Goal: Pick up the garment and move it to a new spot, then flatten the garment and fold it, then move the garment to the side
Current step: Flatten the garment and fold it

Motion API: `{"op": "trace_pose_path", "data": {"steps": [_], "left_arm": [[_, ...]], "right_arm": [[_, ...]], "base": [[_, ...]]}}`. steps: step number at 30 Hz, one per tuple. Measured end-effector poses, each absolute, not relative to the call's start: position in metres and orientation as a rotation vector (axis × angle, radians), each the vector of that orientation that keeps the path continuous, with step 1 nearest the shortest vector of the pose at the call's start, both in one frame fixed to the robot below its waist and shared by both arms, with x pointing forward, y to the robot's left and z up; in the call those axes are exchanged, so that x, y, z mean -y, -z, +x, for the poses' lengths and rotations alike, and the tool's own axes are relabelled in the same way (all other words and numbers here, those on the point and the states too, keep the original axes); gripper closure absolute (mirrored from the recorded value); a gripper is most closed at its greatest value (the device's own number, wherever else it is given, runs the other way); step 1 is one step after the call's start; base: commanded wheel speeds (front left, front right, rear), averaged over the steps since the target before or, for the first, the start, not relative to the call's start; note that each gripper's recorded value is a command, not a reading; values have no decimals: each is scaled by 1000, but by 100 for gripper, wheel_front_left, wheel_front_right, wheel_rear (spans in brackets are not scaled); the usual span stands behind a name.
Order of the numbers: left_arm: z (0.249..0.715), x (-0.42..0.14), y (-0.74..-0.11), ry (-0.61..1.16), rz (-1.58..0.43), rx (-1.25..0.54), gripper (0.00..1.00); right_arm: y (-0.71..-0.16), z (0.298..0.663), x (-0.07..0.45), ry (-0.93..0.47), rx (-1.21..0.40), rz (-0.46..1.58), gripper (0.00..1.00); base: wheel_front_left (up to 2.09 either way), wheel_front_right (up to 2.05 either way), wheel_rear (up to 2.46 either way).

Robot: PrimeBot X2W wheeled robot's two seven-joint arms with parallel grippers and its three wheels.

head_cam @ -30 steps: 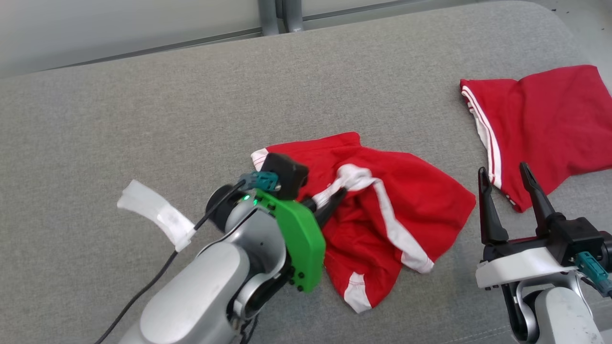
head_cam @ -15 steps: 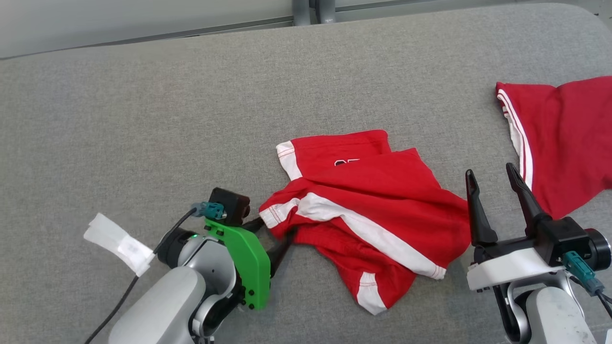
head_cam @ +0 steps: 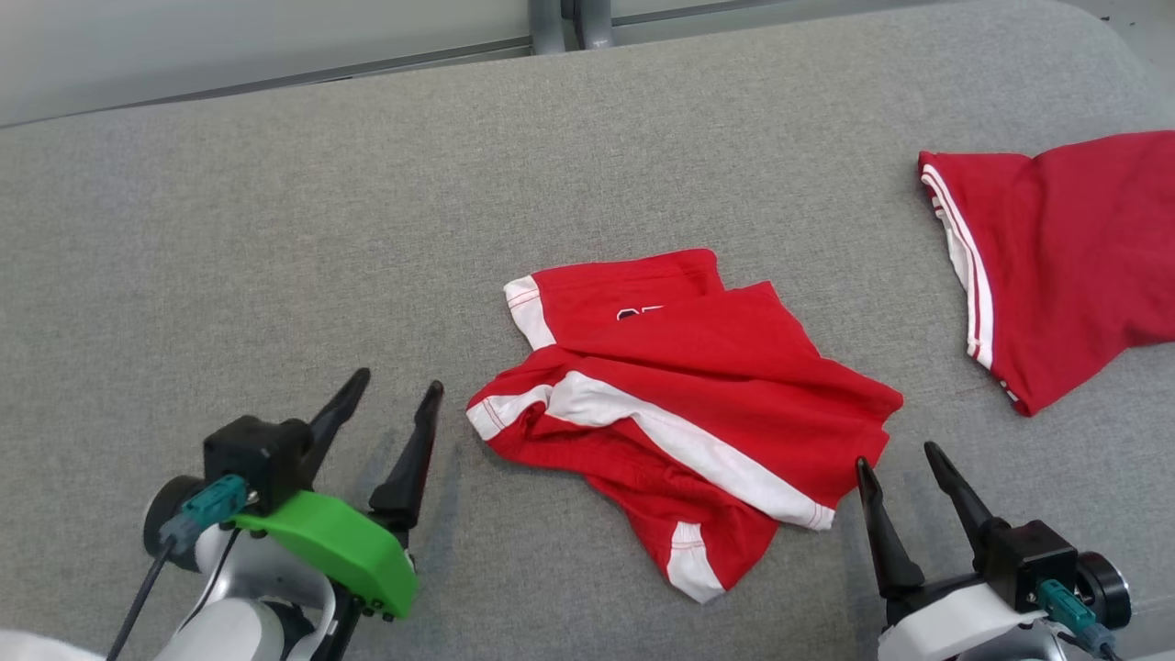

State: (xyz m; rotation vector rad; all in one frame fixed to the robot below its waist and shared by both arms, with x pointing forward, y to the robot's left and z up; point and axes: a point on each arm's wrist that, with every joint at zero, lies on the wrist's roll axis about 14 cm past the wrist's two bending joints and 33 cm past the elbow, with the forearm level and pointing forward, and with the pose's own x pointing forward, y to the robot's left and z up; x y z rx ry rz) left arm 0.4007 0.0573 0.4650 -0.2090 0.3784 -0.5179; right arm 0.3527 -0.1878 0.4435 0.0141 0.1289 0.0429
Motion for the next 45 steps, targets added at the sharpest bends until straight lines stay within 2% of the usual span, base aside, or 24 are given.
{"op": "trace_pose_path", "data": {"steps": [5, 15, 16, 17, 24, 28, 29, 31, 32, 33, 38, 45], "left_arm": [[401, -78, -477, 443, -183, -256, 0], [392, -107, -475, 328, -187, -193, 0], [392, -111, -475, 314, -187, -190, 0], [391, -114, -474, 301, -188, -193, 0], [379, -128, -466, 254, -190, -212, 0], [374, -130, -463, 248, -189, -221, 0], [373, -129, -463, 250, -191, -222, 0], [371, -128, -463, 249, -200, -224, 0], [371, -127, -463, 249, -206, -224, 0], [370, -125, -463, 252, -211, -223, 0], [366, -120, -462, 265, -224, -222, 0], [355, -152, -470, 141, -222, -161, 0]], "right_arm": [[-419, 341, 181, -73, -215, 57, 0], [-389, 351, 158, -161, -333, 156, 0], [-389, 352, 154, -173, -333, 171, 54], [-390, 355, 152, -184, -329, 181, 100], [-418, 383, 184, -181, -254, 127, 100], [-436, 405, 203, -197, -269, 55, 100], [-435, 408, 203, -209, -296, 49, 94], [-428, 409, 202, -249, -368, -11, 58], [-426, 411, 206, -244, -385, -14, 20], [-424, 413, 209, -248, -405, -42, 0], [-425, 419, 228, -215, -399, -124, 0], [-468, 399, 255, -115, -186, -151, 0]], "base": [[0, 0, 0], [0, 0, 0], [0, 0, 0], [0, 0, 0], [0, 0, 0], [0, 0, 0], [0, 0, 0], [0, 0, 0], [0, 0, 0], [0, 0, 0], [0, 0, 0], [0, 0, 0]]}}
